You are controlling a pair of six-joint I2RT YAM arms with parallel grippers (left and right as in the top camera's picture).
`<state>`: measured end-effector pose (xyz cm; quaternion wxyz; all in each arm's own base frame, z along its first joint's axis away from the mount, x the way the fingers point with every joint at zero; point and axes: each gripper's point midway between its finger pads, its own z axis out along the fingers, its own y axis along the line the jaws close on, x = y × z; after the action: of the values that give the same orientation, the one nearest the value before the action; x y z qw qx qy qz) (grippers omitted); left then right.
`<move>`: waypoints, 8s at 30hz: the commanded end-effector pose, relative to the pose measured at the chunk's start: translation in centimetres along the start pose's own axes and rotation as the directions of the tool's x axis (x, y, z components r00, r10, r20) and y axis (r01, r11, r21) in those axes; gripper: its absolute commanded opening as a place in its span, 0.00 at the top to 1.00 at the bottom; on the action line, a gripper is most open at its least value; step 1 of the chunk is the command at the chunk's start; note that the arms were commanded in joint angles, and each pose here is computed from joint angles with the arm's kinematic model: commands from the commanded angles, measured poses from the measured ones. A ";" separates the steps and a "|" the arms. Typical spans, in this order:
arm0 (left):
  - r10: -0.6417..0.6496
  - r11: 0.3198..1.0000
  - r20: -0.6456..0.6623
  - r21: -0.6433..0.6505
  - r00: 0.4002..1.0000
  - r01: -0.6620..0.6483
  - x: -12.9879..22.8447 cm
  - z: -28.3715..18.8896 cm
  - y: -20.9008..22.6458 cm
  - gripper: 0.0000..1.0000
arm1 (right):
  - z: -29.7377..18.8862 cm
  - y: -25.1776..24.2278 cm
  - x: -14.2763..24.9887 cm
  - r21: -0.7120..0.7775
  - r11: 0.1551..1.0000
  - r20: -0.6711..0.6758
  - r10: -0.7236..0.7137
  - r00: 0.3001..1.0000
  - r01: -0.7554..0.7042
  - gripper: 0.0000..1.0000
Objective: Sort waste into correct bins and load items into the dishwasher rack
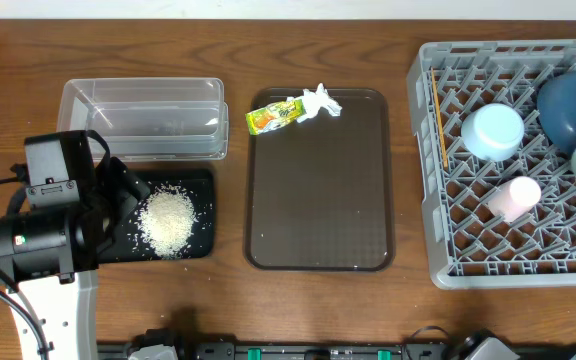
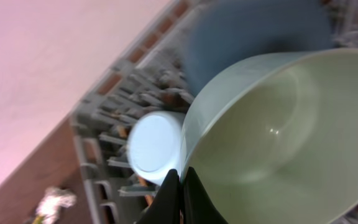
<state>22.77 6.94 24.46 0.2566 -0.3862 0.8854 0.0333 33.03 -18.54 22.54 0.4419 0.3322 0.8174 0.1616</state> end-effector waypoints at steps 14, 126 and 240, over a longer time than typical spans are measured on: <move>-0.009 1.000 0.013 -0.004 1.000 0.009 -0.3 -0.3 0.1 0.03 | 2.4 -3.1 3.5 -0.311 0.910 -0.219 0.214 0.952 -0.276 0.99; -0.009 1.000 0.013 -0.004 1.000 0.009 -0.3 -0.3 0.1 0.03 | -3.7 -7.5 5.0 0.446 0.870 -0.003 0.236 0.972 -0.209 0.99; 0.446 0.438 -0.131 0.895 0.885 -0.088 7.8 -10.9 -17.3 0.02 | -1.4 4.7 6.0 0.442 0.892 -0.328 0.066 0.942 0.092 0.01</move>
<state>27.33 -8.17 29.62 0.2581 -0.1807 0.8815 -0.3517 31.38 -10.77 21.78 0.2025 0.3796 0.9026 0.0158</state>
